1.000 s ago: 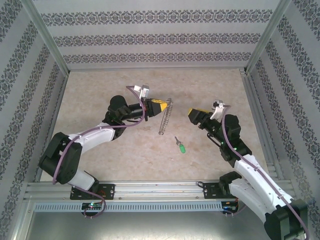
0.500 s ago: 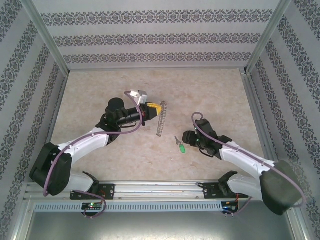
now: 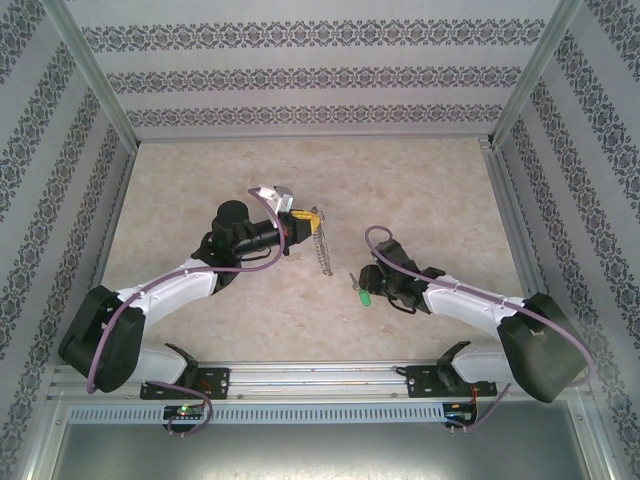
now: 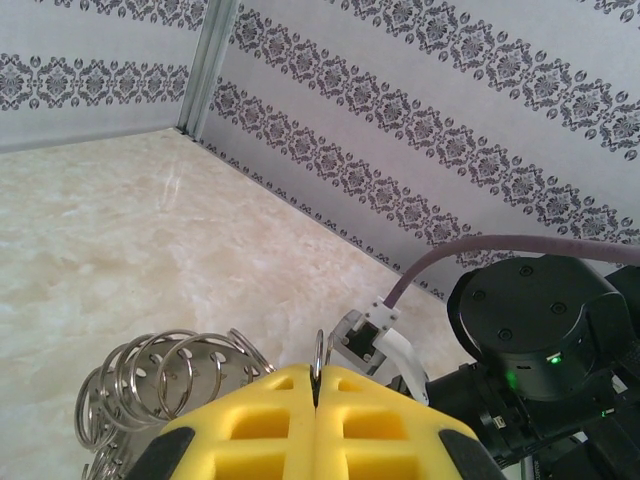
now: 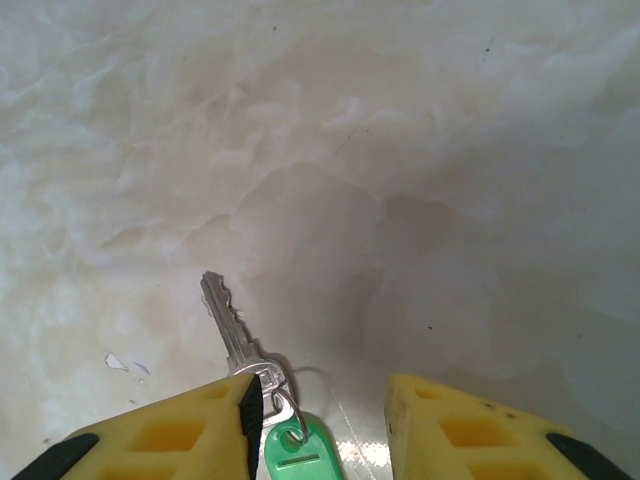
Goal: Put the keys on the keyring
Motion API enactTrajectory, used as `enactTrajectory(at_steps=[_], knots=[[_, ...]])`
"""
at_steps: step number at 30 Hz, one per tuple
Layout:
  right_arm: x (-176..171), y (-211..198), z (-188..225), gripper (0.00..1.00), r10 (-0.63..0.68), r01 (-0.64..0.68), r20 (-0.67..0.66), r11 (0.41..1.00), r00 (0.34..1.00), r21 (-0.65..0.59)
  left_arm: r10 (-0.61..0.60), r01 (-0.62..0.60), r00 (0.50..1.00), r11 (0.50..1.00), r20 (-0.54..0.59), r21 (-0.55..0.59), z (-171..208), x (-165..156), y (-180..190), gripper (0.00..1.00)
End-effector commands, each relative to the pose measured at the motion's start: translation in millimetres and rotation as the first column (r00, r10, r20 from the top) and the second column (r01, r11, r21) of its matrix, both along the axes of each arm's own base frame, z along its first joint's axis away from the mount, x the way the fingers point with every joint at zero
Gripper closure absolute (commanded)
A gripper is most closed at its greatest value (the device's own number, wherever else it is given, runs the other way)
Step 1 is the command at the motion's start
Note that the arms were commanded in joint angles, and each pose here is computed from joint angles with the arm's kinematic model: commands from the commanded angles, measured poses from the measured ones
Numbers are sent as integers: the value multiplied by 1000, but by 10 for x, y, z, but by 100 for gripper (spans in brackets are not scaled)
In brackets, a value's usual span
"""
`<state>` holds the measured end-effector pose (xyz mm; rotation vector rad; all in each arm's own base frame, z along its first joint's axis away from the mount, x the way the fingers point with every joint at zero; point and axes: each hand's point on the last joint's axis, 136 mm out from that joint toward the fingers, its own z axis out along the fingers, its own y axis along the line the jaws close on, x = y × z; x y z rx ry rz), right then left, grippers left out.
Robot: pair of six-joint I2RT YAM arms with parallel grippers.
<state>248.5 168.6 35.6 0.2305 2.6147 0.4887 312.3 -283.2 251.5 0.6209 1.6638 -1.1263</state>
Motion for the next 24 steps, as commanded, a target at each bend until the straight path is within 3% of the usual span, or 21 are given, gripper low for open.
enactTrajectory(at_steps=[1,24], knots=[[-23,93,-32,62,41,-41,9,999,999,29,-1,4,997,999,75,-32,201,-22,27,100],[-123,175,-202,75,86,-85,-28,996,996,34,-18,22,996,998,82,-58,323,-49,15,100]])
